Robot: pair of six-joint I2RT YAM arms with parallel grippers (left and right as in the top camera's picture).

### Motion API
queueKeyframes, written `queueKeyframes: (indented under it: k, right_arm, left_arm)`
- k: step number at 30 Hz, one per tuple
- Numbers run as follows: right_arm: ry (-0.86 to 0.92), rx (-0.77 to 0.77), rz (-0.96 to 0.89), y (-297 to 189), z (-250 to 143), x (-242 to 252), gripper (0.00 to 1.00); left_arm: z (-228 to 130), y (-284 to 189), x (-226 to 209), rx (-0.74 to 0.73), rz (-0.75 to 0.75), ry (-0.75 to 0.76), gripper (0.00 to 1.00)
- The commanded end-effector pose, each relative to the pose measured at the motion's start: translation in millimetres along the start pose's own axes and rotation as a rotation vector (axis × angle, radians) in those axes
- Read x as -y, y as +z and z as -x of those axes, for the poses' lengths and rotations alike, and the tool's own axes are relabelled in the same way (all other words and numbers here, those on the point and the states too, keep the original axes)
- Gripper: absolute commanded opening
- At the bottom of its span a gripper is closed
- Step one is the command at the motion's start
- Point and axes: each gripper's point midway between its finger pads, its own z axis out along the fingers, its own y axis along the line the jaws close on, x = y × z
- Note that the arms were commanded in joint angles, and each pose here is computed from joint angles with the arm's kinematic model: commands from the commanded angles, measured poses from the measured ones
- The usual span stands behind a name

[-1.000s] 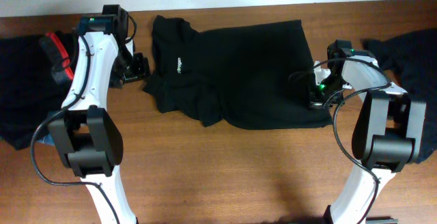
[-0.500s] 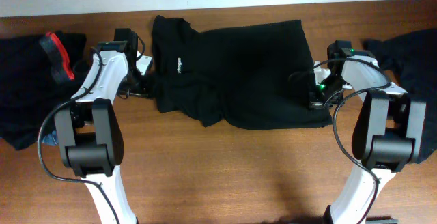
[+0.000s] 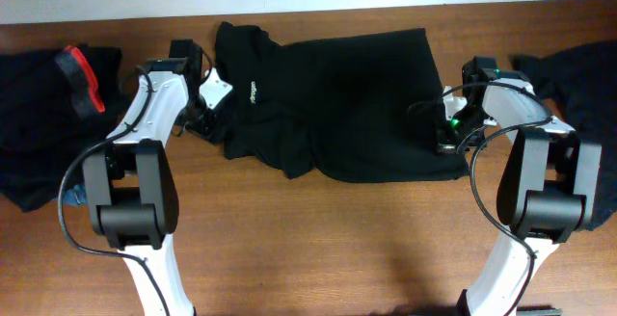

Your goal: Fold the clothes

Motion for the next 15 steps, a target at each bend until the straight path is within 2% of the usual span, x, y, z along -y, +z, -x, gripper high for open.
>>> queueKeyframes:
  k: [1,2,4,6,8,9,11,15]
  right_arm:
    - [0.04,-0.113,-0.087,27,-26,25,0.04]
    - [0.04,-0.115,-0.087,27,-26,25,0.04]
    - [0.04,-0.116,-0.087,27,-27,25,0.04]
    - [0.04,-0.116,-0.087,27,-26,25,0.04]
    - [0.04,-0.116,-0.087,27,-26,25,0.04]
    - [0.04,-0.116,-0.087,27,-26,25,0.04]
    - [0.04,-0.117,-0.086,27,-27,25,0.04]
    - [0.041,-0.118,-0.086,27,-27,25,0.04]
  left_arm:
    - [20,-1,-4,0.077,0.032,0.017,0.84]
    - [25,-2,-6,0.095,0.041,0.003,0.82]
    - [29,-2,-8,0.112,0.048,-0.022,0.69]
    - [28,-2,-7,0.106,0.045,-0.027,0.35]
    - [27,-2,-7,0.101,0.044,-0.027,0.21]
    - [25,-2,-8,0.096,0.05,-0.028,0.1]
    - [24,-7,-16,0.09,0.095,-0.068,0.01]
    - [38,-45,-47,0.156,0.249,-0.155,0.01]
